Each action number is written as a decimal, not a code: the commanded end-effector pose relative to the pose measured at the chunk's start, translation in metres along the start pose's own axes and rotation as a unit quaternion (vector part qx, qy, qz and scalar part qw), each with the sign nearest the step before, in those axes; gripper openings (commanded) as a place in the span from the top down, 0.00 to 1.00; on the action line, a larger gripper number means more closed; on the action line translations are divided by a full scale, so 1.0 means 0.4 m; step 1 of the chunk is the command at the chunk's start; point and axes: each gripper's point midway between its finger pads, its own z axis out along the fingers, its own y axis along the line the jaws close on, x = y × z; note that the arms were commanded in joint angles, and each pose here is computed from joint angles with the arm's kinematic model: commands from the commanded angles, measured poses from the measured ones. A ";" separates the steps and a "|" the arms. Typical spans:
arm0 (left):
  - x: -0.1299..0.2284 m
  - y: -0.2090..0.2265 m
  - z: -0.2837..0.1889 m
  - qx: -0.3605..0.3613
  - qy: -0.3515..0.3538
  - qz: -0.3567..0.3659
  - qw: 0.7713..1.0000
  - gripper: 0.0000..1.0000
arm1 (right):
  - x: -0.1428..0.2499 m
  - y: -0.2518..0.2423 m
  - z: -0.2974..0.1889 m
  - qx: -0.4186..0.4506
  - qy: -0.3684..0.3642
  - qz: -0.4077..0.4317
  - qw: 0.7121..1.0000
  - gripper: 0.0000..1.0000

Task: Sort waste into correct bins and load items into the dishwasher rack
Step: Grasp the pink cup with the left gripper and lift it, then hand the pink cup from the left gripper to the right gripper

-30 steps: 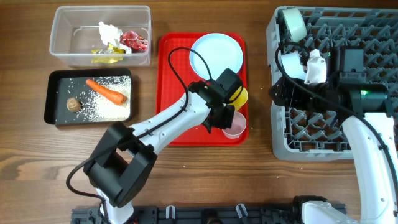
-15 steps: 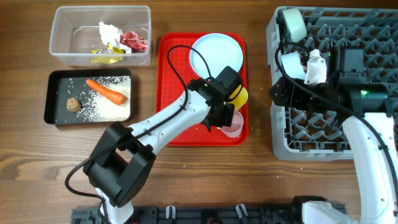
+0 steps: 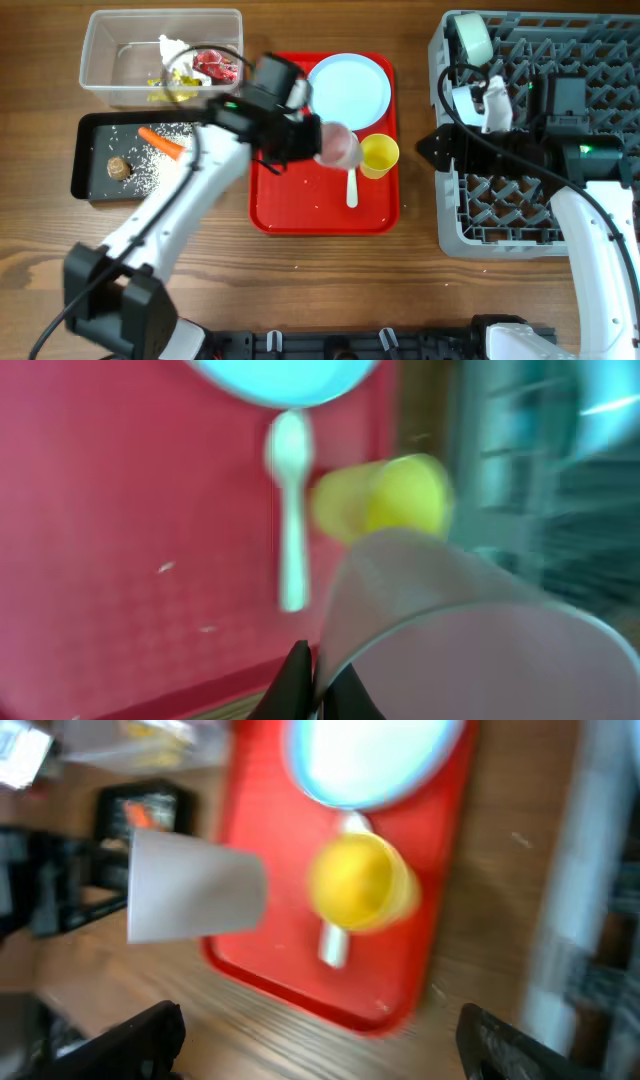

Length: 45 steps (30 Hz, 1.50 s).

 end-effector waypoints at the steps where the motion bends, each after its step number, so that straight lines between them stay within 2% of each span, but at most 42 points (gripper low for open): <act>1: 0.002 -0.104 -0.072 0.178 0.040 0.024 0.983 0.96 | -0.008 0.117 0.002 -0.130 -0.004 -0.055 0.990 0.10; 5: -0.004 -0.129 -0.121 0.254 0.050 0.034 0.965 0.96 | -0.011 0.201 -0.019 -0.221 -0.019 -0.123 0.967 0.11; 12: 0.009 -0.177 -0.195 0.362 0.059 0.084 0.926 0.96 | -0.019 0.268 -0.053 -0.310 -0.050 -0.199 0.928 0.10; 15: 0.009 -0.194 -0.212 0.387 0.056 0.103 0.915 0.96 | -0.020 0.279 -0.058 -0.331 -0.056 -0.216 0.917 0.10; 19: 0.016 -0.216 -0.239 0.424 0.055 0.131 0.894 0.96 | -0.028 0.268 -0.041 -0.331 -0.057 -0.222 0.915 0.10; 22: 0.015 -0.217 -0.239 0.425 0.053 0.134 0.894 0.96 | -0.033 0.264 -0.025 -0.339 -0.054 -0.220 0.913 0.09; 33: 0.021 -0.235 -0.232 0.426 0.052 0.152 0.890 0.96 | -0.027 0.324 0.018 -0.425 -0.043 -0.256 0.867 0.07; 45: 0.022 -0.233 -0.200 0.398 0.049 0.155 0.903 0.96 | -0.049 0.355 0.028 -0.436 -0.039 -0.255 0.862 0.24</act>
